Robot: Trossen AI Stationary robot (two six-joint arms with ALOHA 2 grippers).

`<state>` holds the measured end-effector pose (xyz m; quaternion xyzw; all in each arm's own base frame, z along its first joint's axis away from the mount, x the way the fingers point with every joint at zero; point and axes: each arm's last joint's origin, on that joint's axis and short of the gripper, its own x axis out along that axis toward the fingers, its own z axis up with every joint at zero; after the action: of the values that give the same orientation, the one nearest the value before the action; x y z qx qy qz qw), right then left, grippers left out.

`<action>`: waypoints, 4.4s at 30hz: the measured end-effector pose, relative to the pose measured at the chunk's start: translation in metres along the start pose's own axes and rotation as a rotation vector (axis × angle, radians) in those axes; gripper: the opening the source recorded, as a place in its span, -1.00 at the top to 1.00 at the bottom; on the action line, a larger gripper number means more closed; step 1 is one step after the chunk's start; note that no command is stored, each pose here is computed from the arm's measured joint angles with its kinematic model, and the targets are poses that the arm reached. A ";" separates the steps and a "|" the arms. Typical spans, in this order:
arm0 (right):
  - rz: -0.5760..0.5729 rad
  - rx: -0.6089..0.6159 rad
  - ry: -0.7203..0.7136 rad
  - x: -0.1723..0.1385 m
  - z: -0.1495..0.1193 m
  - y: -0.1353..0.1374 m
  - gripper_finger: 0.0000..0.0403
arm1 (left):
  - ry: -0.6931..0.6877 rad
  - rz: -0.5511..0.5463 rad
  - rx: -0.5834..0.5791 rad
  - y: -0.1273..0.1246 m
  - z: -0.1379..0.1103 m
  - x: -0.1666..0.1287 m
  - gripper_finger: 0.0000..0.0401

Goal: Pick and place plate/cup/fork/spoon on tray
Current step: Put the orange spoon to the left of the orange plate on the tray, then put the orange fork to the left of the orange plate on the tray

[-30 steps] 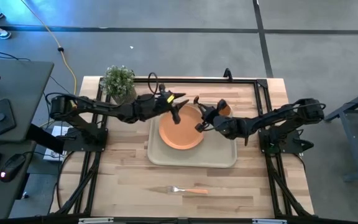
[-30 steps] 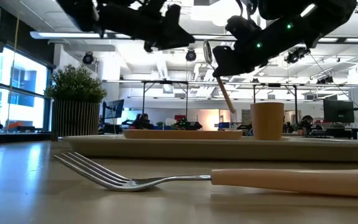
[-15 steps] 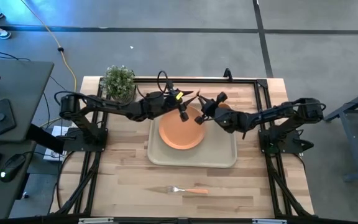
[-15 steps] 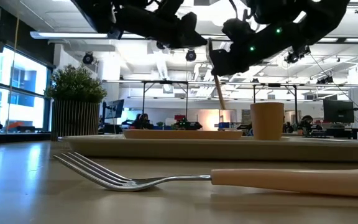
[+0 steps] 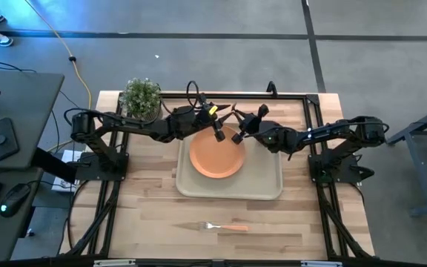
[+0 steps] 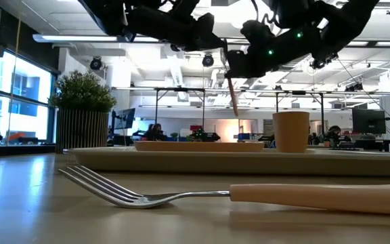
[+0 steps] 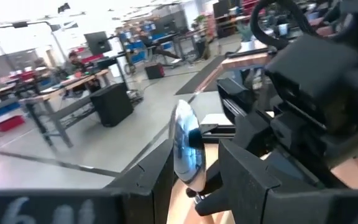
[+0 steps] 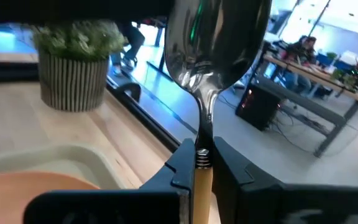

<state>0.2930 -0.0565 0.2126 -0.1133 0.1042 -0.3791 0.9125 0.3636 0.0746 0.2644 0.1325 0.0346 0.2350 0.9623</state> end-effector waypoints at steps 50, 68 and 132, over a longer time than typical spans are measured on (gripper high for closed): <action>0.631 -0.027 0.347 0.029 -0.055 0.066 0.27 | 0.850 -0.264 -0.226 0.027 -0.018 -0.084 1.00; 0.598 -0.168 0.689 0.011 -0.076 0.051 0.27 | 0.730 -0.243 -0.286 0.048 0.016 -0.112 1.00; 0.693 -0.120 0.487 -0.035 -0.001 0.022 0.27 | 1.145 0.055 -0.282 0.047 -0.086 -0.057 0.38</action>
<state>0.2833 -0.0168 0.2093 -0.0317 0.3705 -0.0590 0.9264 0.2811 0.1085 0.1946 -0.1439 0.5136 0.2963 0.7923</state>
